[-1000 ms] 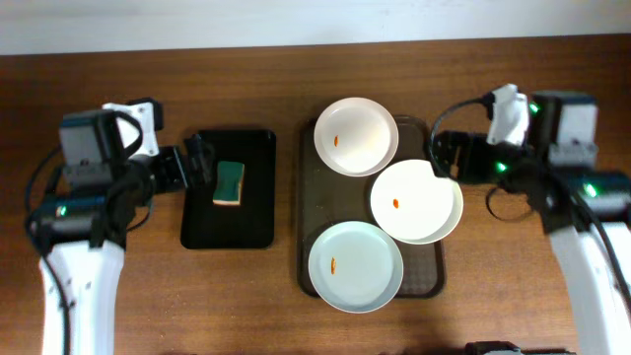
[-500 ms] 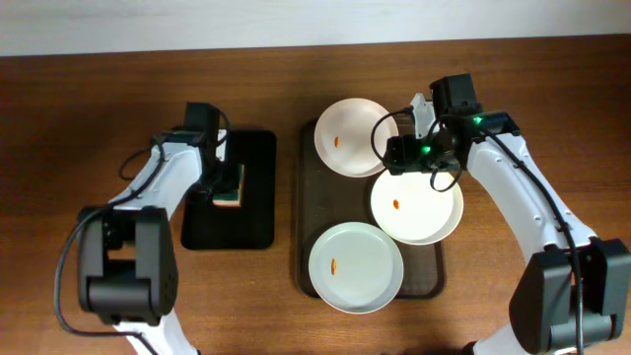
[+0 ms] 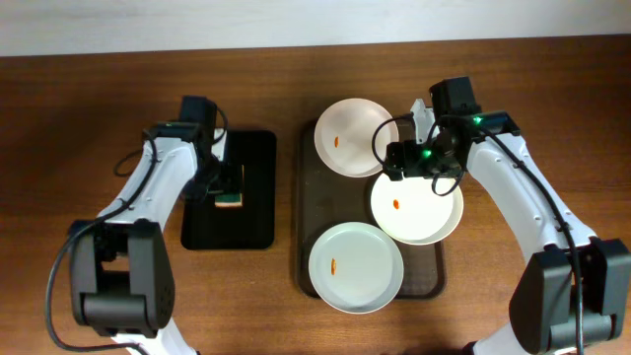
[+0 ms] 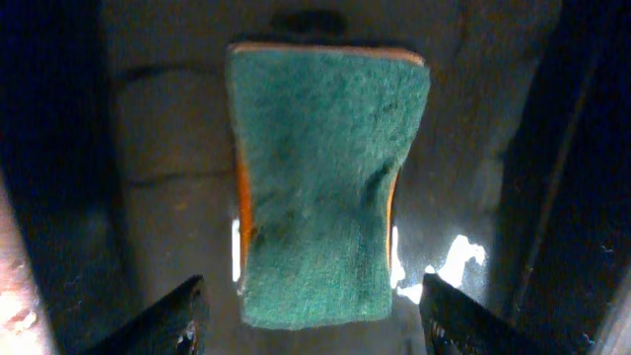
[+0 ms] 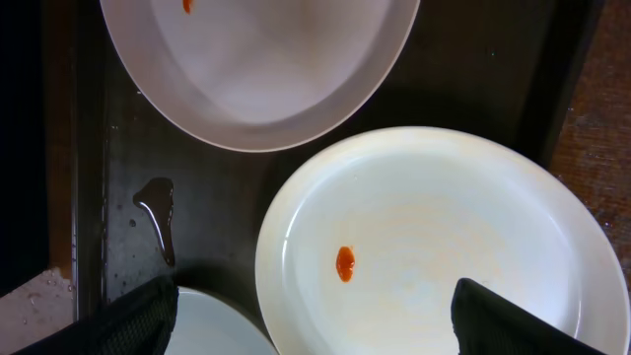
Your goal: Clean dirty plates on tray and stack at the side
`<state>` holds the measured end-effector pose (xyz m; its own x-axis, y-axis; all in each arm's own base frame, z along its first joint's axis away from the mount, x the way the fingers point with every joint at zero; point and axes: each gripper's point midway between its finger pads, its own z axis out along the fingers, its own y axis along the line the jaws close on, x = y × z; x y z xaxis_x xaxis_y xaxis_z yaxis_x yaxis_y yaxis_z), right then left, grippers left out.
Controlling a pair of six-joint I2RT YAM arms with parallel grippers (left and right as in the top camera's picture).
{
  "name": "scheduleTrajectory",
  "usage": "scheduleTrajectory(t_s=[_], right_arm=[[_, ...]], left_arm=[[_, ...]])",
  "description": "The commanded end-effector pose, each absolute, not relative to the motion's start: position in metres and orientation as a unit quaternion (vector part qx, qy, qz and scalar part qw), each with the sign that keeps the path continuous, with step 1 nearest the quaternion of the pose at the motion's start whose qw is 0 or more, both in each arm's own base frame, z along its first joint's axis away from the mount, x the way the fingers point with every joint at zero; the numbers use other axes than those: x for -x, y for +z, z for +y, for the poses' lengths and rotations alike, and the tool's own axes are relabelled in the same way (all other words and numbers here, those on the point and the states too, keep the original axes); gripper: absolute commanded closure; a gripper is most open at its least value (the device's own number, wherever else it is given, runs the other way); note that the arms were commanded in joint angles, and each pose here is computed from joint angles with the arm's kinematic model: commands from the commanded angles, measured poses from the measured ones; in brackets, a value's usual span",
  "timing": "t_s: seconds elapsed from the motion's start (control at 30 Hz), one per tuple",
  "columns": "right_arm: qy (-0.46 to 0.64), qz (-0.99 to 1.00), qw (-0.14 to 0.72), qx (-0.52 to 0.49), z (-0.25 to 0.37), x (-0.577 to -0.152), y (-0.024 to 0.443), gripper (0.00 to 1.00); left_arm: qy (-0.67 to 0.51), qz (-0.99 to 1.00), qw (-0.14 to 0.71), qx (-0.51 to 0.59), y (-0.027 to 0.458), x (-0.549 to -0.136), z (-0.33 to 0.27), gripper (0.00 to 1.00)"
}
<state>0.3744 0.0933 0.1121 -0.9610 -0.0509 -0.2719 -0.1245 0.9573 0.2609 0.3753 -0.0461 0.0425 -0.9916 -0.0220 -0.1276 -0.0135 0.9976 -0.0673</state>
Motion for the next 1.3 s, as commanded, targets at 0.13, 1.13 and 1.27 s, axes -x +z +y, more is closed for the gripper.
scheduleTrajectory(t_s=[0.13,1.13,1.27], right_arm=[[0.142,0.981,0.128,0.044,0.097,-0.374,0.112,0.10],[0.143,0.980,0.134,0.045,0.097,-0.377,0.113,0.10],[0.147,0.971,0.179,0.051,0.100,-0.398,0.121,0.10]], left_arm=[[-0.033,0.999,0.012,-0.009,0.006,-0.342,-0.057,1.00],[-0.034,0.997,0.056,-0.034,-0.015,-0.369,-0.077,1.00],[-0.032,0.997,0.067,-0.033,0.020,-0.386,-0.078,1.00]])
